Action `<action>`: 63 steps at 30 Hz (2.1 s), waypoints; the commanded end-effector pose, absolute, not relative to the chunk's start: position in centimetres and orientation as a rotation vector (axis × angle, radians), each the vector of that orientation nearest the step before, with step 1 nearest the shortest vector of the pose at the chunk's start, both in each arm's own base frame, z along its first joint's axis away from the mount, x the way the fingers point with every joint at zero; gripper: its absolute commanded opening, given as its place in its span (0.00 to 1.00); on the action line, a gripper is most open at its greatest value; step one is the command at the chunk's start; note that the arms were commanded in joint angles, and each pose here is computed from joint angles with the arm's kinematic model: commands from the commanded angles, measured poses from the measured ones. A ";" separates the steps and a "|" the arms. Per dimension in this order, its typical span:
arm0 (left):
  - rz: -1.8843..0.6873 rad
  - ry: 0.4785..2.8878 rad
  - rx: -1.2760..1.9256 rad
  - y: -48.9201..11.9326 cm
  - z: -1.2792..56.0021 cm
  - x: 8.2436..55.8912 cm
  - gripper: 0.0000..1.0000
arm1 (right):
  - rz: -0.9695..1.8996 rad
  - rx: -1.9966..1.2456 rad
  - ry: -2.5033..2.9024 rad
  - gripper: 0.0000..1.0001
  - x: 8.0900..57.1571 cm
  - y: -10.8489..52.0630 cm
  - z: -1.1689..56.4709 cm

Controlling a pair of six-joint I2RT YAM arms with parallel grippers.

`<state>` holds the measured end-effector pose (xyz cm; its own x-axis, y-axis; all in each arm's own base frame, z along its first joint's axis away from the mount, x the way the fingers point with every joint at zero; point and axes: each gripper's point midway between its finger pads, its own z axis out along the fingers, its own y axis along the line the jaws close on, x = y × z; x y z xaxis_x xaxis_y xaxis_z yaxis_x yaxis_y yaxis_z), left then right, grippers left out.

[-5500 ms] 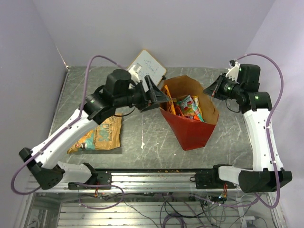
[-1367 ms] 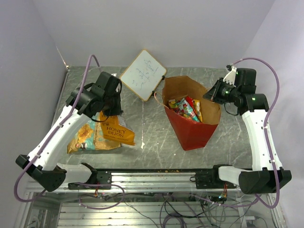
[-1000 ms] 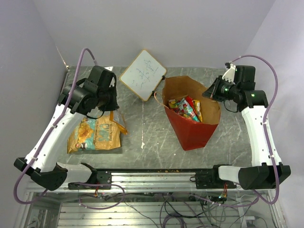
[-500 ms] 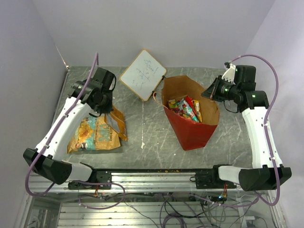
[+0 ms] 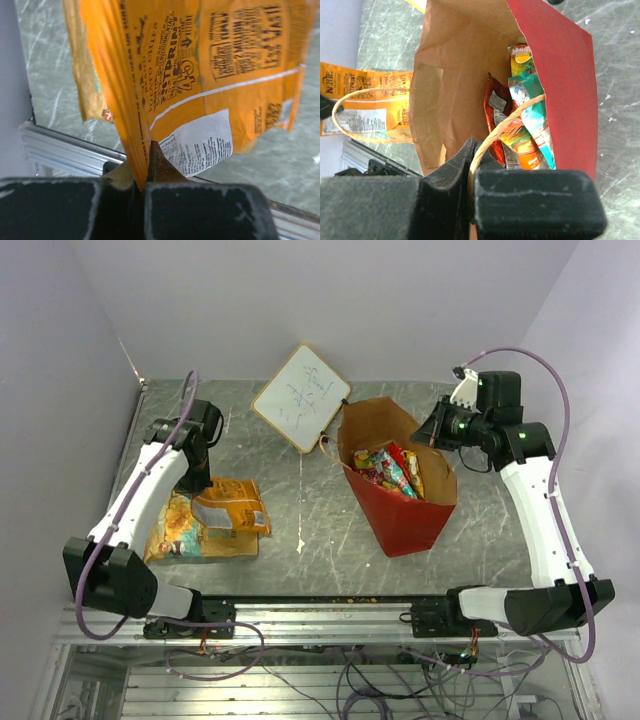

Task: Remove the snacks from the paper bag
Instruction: Place the snack at the center of the board, then take out the snack from the paper bag.

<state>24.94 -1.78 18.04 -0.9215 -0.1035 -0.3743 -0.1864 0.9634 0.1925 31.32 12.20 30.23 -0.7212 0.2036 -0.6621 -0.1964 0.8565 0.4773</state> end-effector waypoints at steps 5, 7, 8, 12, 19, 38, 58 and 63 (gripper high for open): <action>0.722 2.727 -0.405 4.0 14.8 26.1 0.07 | 0.695 -0.122 2.275 0.00 30.8 14.9 30.8; 0.790 2.731 -0.438 4.8 13.7 26.0 0.07 | 0.706 -0.153 2.293 0.00 30.5 15.9 30.1; 0.809 2.736 -0.453 5.2 13.2 25.9 0.07 | 0.720 -0.161 2.305 0.00 30.3 16.4 29.8; 0.878 2.741 -0.496 6.1 11.5 25.9 0.07 | 0.732 -0.181 2.347 0.00 29.9 17.4 28.5; 1.112 2.711 -0.540 9.1 9.6 25.9 0.07 | 0.654 -0.219 2.366 0.00 30.1 17.7 28.1; 0.870 2.632 -0.766 7.9 11.1 26.4 0.83 | 0.529 -0.207 2.350 0.00 30.6 16.2 29.1; -0.661 2.265 -0.580 -12.8 30.4 26.4 0.99 | 0.589 -0.192 2.246 0.00 30.9 16.8 32.0; -0.774 2.226 -0.426 -17.3 35.0 25.4 1.00 | 0.868 -0.287 2.142 0.00 29.0 20.1 34.3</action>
